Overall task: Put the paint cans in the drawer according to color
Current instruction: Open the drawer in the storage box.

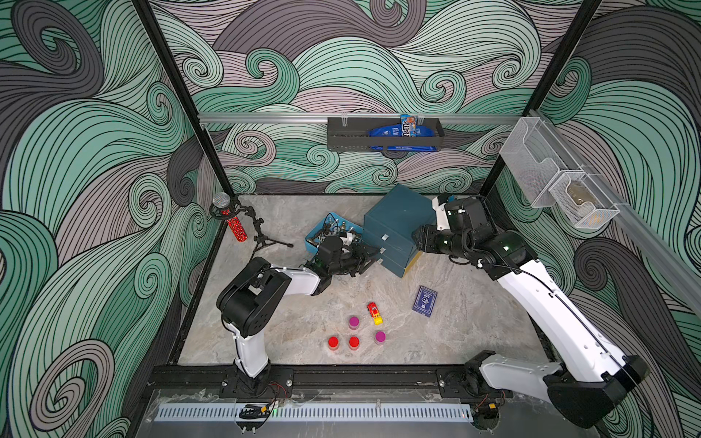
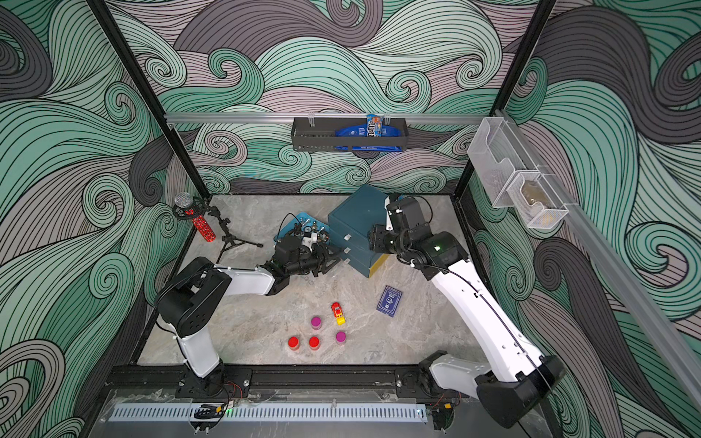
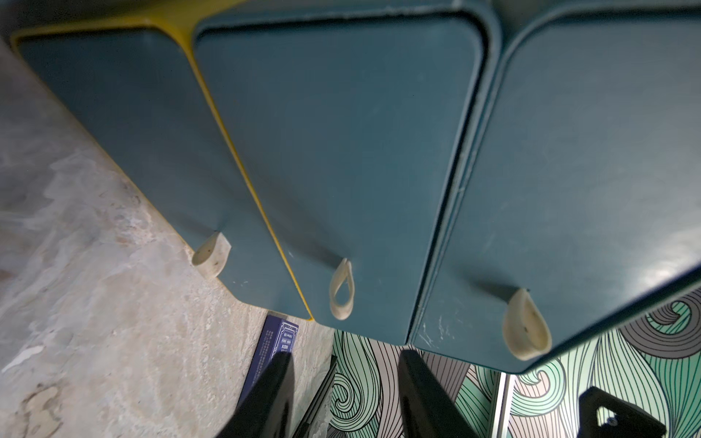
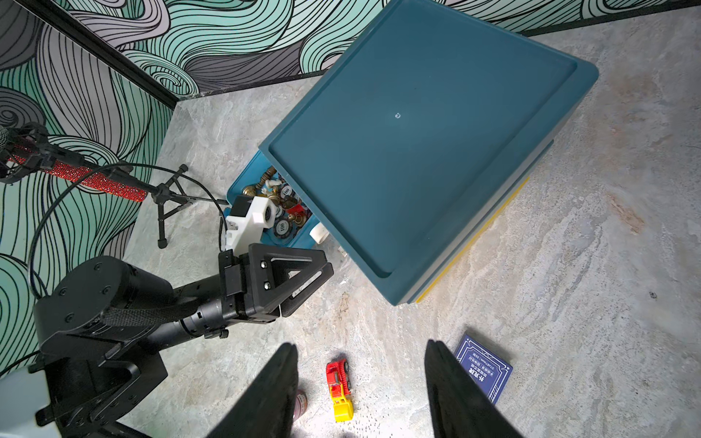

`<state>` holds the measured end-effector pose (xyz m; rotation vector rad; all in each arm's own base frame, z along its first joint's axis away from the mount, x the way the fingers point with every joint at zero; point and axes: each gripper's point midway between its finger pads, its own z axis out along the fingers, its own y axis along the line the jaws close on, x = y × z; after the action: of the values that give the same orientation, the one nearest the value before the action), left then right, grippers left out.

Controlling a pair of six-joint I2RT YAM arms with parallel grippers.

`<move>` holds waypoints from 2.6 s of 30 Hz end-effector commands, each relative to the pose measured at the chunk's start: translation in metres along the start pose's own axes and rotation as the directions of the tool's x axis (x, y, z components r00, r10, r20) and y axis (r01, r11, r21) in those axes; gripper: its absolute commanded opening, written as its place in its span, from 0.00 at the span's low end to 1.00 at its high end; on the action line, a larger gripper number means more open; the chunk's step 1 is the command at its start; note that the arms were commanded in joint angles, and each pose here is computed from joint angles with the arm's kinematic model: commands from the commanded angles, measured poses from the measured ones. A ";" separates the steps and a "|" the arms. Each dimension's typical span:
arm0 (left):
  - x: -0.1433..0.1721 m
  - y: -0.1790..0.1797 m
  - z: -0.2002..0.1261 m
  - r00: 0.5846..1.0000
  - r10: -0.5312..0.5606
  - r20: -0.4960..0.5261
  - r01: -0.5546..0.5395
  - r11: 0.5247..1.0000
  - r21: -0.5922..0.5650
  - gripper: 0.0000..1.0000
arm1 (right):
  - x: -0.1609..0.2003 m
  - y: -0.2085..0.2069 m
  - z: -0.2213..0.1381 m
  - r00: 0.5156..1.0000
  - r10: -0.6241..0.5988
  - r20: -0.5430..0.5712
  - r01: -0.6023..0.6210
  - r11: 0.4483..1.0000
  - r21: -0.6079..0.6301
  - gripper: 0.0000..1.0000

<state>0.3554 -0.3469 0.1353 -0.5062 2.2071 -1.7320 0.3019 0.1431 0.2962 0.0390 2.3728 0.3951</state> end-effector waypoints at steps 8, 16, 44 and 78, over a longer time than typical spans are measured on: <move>-0.002 -0.017 0.022 1.000 0.005 -0.015 -0.004 0.997 0.078 0.38 | 0.001 -0.001 0.002 1.000 -0.005 -0.003 0.005 1.000 -0.004 0.57; -0.008 -0.017 0.030 1.000 0.002 -0.003 -0.001 0.997 0.080 0.24 | 0.003 -0.001 0.003 1.000 -0.007 -0.007 0.007 1.000 -0.005 0.57; 0.050 0.023 -0.050 0.997 0.019 -0.071 -0.022 0.998 -0.052 0.00 | 0.065 -0.003 0.011 0.986 -0.117 -0.121 0.114 0.993 -0.038 0.54; 0.051 0.023 -0.110 0.986 0.167 0.018 -0.158 0.959 -0.236 0.61 | 0.213 0.061 0.008 0.840 -0.449 -0.304 0.379 0.887 -0.264 0.53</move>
<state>0.2672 -0.2788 0.1438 -0.4077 2.3166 -1.4700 0.1587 0.2172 0.1795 -0.5980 2.5937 0.4464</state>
